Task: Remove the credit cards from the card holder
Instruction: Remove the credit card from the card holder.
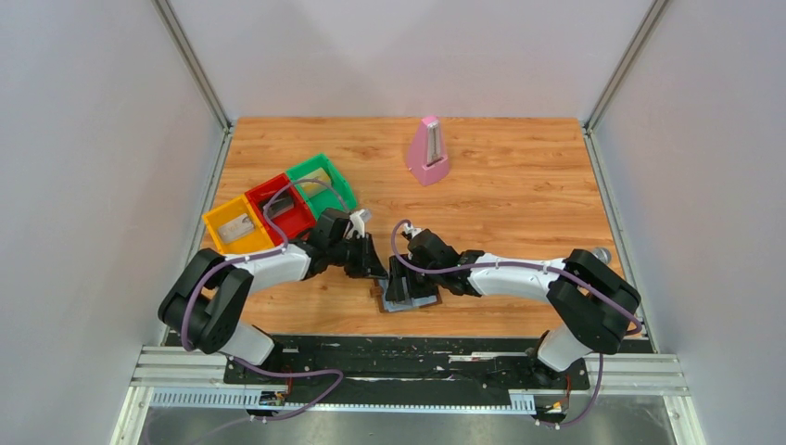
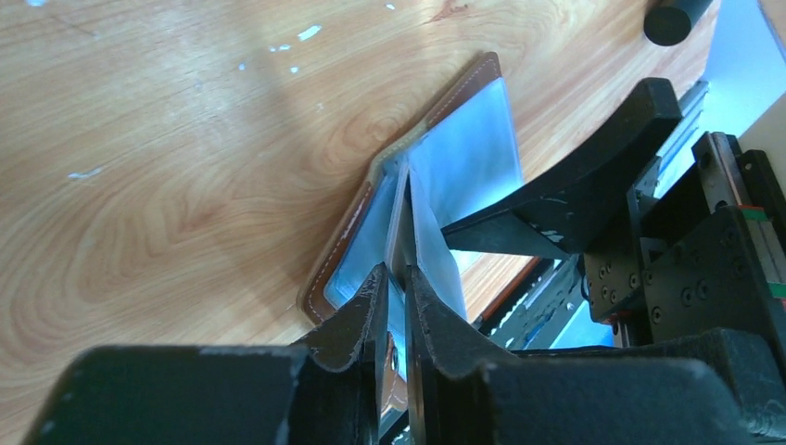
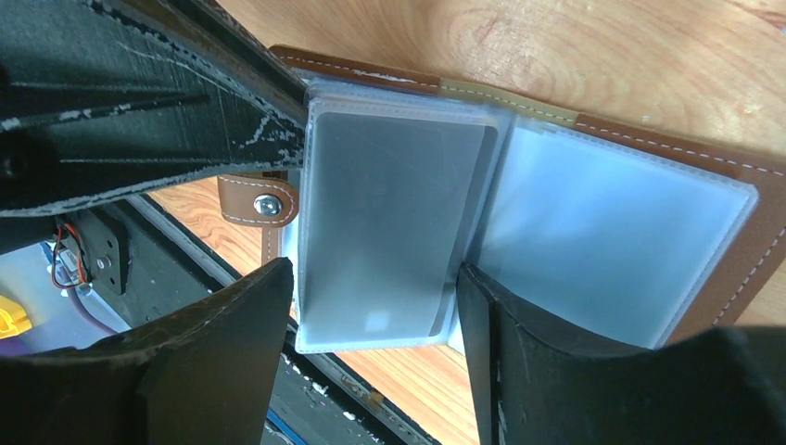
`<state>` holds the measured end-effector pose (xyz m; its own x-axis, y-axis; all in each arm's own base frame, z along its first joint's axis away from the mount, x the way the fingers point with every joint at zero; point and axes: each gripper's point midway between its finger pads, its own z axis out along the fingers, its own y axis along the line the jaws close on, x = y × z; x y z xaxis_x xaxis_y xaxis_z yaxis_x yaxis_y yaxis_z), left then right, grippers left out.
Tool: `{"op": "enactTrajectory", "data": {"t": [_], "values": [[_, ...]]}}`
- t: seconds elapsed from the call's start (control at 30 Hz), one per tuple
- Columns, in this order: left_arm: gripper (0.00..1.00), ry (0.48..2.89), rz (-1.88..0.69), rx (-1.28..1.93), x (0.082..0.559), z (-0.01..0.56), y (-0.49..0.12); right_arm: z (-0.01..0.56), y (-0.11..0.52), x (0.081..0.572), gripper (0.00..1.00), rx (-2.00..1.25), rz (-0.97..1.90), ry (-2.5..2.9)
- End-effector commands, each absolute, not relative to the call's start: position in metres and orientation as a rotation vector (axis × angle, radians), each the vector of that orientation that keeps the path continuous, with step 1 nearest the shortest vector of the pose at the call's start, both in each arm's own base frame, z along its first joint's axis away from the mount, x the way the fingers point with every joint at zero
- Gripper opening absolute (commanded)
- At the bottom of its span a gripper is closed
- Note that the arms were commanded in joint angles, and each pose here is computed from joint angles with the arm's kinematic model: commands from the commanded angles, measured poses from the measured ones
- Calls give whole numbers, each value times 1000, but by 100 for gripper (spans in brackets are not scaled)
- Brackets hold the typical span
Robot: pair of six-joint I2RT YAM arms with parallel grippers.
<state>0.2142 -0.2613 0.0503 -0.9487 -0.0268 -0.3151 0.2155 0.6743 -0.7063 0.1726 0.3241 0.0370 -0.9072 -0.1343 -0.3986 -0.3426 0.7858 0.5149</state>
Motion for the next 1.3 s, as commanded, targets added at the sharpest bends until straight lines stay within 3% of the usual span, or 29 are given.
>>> {"op": "enactTrajectory", "data": {"t": [0.0, 0.63, 0.97, 1.27], "values": [[19, 2560, -1215, 258, 210, 65, -278, 57, 336, 188, 68, -361, 899, 2544], [20, 2589, -1196, 323, 207, 62, -291, 71, 326, 199, 70, -280, 889, 2501], [0, 2599, -1198, 307, 207, 60, -292, 70, 318, 203, 67, -249, 853, 2497], [0, 2580, -1211, 214, 209, 69, -292, 62, 318, 202, 67, -235, 824, 2545]]}}
